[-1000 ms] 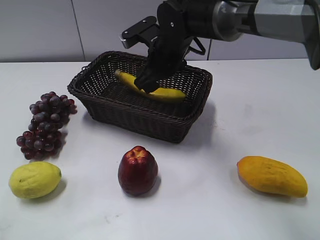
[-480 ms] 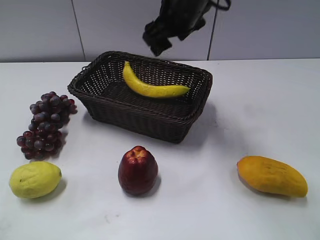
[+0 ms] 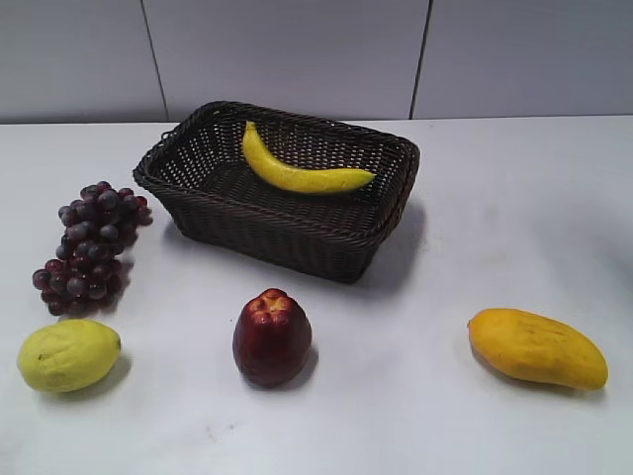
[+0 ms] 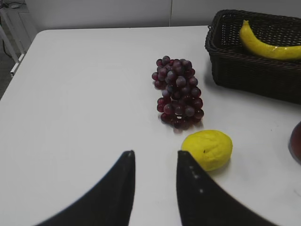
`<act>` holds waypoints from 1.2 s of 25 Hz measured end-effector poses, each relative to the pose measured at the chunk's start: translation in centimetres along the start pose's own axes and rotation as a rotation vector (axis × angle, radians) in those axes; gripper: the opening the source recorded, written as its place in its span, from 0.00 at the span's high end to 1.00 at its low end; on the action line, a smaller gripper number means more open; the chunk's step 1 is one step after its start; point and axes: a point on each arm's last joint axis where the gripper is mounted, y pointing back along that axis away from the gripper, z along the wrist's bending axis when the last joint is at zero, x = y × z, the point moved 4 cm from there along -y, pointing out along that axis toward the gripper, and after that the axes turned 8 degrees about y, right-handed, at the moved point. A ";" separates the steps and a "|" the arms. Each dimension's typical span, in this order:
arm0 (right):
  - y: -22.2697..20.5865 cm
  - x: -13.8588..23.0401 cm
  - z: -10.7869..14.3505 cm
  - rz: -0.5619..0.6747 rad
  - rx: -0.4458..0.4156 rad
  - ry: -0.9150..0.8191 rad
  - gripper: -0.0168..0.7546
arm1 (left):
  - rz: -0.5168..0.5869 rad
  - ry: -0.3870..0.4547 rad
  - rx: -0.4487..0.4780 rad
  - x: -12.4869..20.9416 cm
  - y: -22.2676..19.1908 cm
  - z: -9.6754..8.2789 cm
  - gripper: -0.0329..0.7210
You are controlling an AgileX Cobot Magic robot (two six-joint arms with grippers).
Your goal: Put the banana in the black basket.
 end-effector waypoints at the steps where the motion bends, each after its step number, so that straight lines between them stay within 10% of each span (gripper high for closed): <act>1: 0.6 0.6 -1.0 0.006 0.013 -0.027 0.21 | 0.000 0.000 0.000 0.0 0.0 0.0 0.66; 17: 9.1 17.9 1.2 0.022 0.001 -0.130 0.21 | 0.000 0.000 0.000 0.0 0.0 0.0 0.66; 30: 14.9 30.1 3.9 -0.272 0.050 -0.147 0.21 | 0.000 0.000 0.000 0.0 0.0 0.0 0.66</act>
